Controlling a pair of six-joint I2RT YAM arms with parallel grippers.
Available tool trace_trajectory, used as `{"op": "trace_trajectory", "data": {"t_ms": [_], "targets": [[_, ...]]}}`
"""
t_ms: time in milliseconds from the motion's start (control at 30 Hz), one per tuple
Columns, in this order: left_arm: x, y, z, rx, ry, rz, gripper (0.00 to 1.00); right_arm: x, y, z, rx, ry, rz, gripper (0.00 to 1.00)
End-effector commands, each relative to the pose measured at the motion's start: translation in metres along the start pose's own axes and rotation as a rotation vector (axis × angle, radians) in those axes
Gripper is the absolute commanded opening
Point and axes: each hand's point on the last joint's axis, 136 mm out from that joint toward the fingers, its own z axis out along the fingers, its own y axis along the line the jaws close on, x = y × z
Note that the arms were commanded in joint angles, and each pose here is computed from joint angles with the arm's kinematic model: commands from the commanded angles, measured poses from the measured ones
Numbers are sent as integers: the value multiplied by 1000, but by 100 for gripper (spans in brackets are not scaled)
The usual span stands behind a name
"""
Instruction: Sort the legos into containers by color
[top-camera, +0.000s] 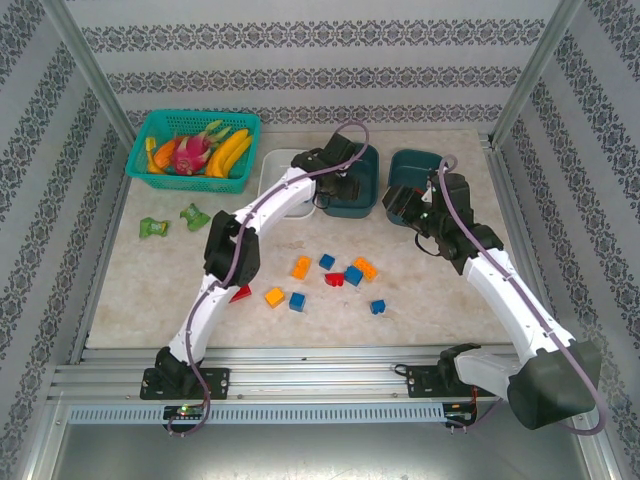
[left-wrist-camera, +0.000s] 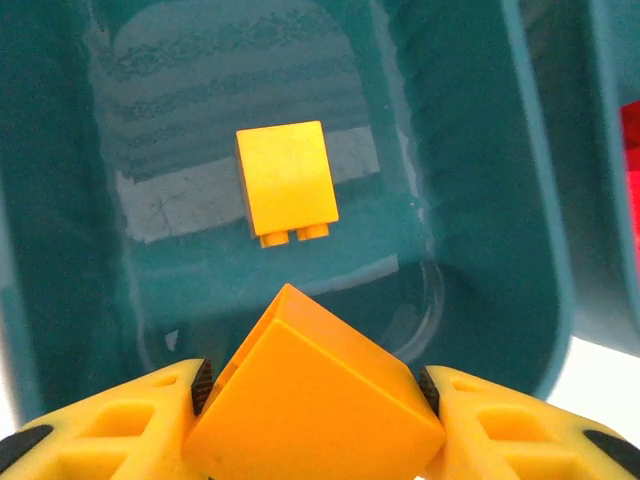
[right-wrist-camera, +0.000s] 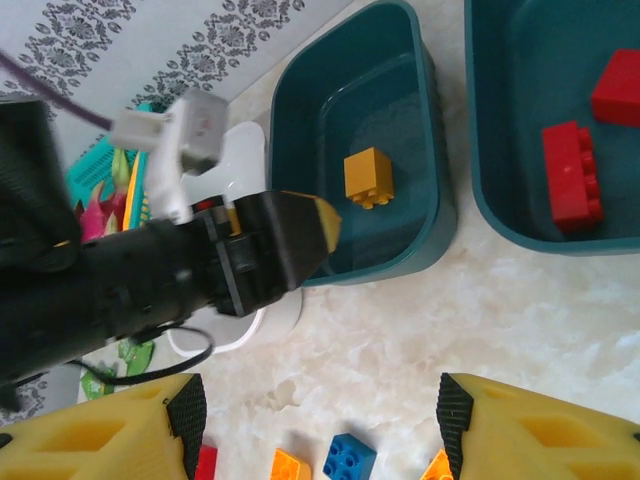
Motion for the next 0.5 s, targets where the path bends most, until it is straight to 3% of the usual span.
{"op": "trace_trajectory", "data": {"t_ms": [0, 233, 333, 467], "targets": [[14, 3, 3, -31, 60, 16, 47, 9, -4, -4, -10, 21, 27, 65], [25, 5, 14, -32, 97, -11, 66, 18, -13, -6, 8, 38, 20, 65], [11, -1, -1, -9, 57, -14, 74, 19, -15, -5, 15, 46, 2, 65], [-12, -9, -37, 28, -11, -41, 77, 18, -16, -9, 30, 43, -33, 65]]}}
